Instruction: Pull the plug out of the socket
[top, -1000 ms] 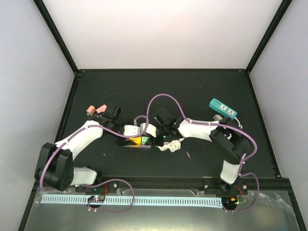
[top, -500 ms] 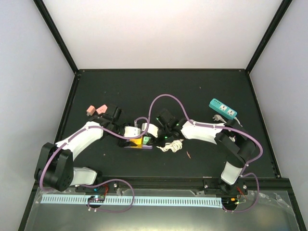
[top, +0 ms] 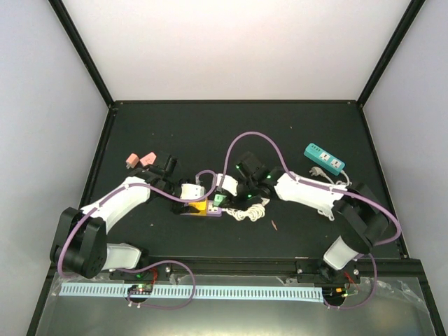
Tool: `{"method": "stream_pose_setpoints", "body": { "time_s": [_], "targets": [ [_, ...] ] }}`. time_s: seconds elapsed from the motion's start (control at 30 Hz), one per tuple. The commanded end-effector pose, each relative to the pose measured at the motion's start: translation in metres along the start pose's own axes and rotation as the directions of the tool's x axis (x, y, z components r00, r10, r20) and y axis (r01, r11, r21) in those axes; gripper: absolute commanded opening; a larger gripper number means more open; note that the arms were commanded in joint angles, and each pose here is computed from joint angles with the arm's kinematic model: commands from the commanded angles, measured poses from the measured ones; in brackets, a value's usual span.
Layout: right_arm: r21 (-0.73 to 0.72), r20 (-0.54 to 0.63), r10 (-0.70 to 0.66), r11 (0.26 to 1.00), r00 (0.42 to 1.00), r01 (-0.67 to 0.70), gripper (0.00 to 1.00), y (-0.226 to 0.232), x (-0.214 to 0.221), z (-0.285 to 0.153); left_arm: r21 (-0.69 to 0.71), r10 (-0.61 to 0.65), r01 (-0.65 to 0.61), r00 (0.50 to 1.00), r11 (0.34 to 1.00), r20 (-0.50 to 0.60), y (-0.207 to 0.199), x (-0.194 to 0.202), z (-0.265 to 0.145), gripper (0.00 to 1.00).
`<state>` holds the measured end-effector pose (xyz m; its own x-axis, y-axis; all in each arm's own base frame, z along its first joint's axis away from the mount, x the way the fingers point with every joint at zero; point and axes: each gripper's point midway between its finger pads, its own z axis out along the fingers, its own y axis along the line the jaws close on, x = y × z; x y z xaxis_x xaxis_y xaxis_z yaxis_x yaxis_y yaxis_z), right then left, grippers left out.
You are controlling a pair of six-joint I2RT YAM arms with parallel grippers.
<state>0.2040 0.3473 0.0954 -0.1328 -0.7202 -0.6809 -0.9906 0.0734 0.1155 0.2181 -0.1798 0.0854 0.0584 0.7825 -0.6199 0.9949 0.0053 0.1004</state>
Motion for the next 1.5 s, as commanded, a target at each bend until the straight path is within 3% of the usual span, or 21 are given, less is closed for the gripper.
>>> {"method": "stream_pose_setpoints", "body": {
  "time_s": [0.0,0.2,0.4,0.63,0.77,1.0,1.1,1.33,1.47],
  "targets": [
    [-0.023,0.054,0.011,1.000,0.998,-0.009,0.01,0.006,-0.011,-0.020,0.001,-0.015,0.015,0.996,1.000,-0.093,-0.006,0.022,0.005,0.19],
    [0.057,0.046,0.102,0.993,0.994,-0.105,0.02,-0.029,0.002,-0.062,-0.011,-0.031,0.030,0.997,0.999,-0.072,-0.003,0.014,0.000,0.23],
    [0.202,-0.009,0.241,0.951,0.971,-0.234,0.02,-0.072,0.052,-0.111,-0.010,-0.067,0.066,0.997,0.998,-0.050,-0.001,0.005,-0.005,0.25],
    [0.261,-0.040,0.346,0.909,0.937,-0.324,0.02,-0.092,0.097,-0.142,-0.024,-0.074,0.073,0.996,0.997,-0.040,0.000,0.005,-0.004,0.26],
    [0.219,0.013,0.349,0.913,0.937,-0.343,0.02,-0.086,0.080,-0.147,-0.034,-0.094,0.093,0.995,0.995,-0.016,0.002,-0.001,-0.007,0.39],
    [0.148,0.121,0.351,0.918,0.928,-0.367,0.03,-0.091,0.041,-0.158,-0.089,-0.148,0.154,0.986,0.984,0.071,0.013,-0.033,-0.034,0.76],
    [0.122,0.153,0.341,0.925,0.928,-0.360,0.03,-0.097,0.017,-0.158,-0.115,-0.144,0.156,0.984,0.981,0.106,0.015,-0.045,-0.047,0.97],
    [0.049,0.226,0.341,0.931,0.912,-0.361,0.02,-0.104,-0.036,-0.148,-0.225,-0.159,0.207,0.964,0.952,0.214,0.025,-0.075,-0.083,0.99],
    [-0.030,0.337,0.459,0.878,0.822,-0.478,0.03,-0.108,-0.070,-0.147,-0.395,-0.123,0.271,0.925,0.878,0.361,0.051,-0.102,-0.120,0.99]
  ]
}}
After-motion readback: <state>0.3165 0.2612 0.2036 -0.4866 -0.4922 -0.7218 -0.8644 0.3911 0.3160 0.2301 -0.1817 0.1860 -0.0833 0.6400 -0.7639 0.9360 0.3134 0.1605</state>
